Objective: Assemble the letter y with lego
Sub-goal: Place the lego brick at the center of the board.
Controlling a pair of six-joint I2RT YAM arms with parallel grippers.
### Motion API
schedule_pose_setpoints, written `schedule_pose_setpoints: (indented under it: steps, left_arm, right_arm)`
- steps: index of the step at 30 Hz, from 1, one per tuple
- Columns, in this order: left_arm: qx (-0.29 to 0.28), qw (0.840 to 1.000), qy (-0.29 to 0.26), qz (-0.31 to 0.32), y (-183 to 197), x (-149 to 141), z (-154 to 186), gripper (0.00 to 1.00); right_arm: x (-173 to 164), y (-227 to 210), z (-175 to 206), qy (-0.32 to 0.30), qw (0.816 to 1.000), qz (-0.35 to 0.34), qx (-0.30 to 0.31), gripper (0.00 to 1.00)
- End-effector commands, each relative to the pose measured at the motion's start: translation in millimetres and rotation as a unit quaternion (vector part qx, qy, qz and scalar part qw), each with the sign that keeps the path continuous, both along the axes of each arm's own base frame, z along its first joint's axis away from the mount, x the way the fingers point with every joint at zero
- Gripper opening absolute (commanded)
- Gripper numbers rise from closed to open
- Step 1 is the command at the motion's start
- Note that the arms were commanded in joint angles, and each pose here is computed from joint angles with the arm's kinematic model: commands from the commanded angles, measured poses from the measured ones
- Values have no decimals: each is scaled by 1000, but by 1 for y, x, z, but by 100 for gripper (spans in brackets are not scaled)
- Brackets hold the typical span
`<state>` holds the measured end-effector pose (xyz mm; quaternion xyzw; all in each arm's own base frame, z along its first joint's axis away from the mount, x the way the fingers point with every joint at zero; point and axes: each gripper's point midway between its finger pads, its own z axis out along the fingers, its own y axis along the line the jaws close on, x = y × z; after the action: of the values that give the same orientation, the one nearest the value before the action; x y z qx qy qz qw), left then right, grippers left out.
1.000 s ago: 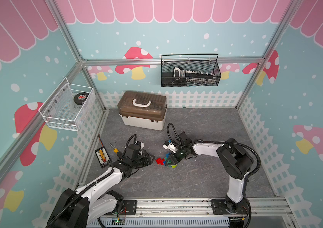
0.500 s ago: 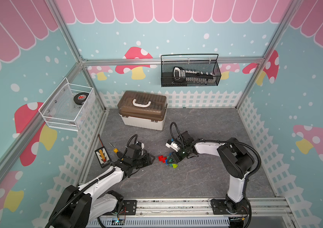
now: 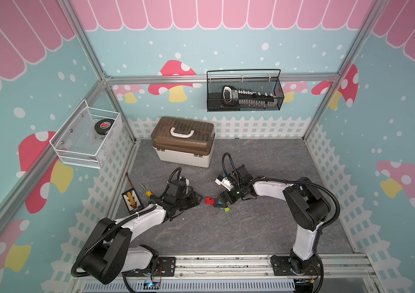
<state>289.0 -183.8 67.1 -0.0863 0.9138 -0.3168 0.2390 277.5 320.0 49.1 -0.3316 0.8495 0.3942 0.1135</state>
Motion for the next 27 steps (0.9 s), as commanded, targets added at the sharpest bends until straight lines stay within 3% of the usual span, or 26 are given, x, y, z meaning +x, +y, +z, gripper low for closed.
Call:
schedule_pose_setpoints:
  steps: [1, 10, 17, 23, 27]
  left_arm:
    - [-5, 999, -30, 9, -4, 21, 15, 51]
    - [5, 1000, -22, 1, -13, 41, 3, 50]
    - [18, 1000, 1, -9, -20, 52, -19, 37]
    - [22, 999, 15, -27, -29, 47, -28, 28]
    - [26, 999, 25, -37, -32, 34, -33, 28]
  right_arm:
    - [-3, -15, -8, 4, 999, -14, -32, 99]
    - [8, -31, -8, -14, 997, -43, -64, 99]
    - [13, -48, 5, -48, 993, -69, -85, 99]
    - [12, -69, 21, -93, 984, -101, -114, 99]
    - [12, -80, 30, -118, 979, -115, -124, 98]
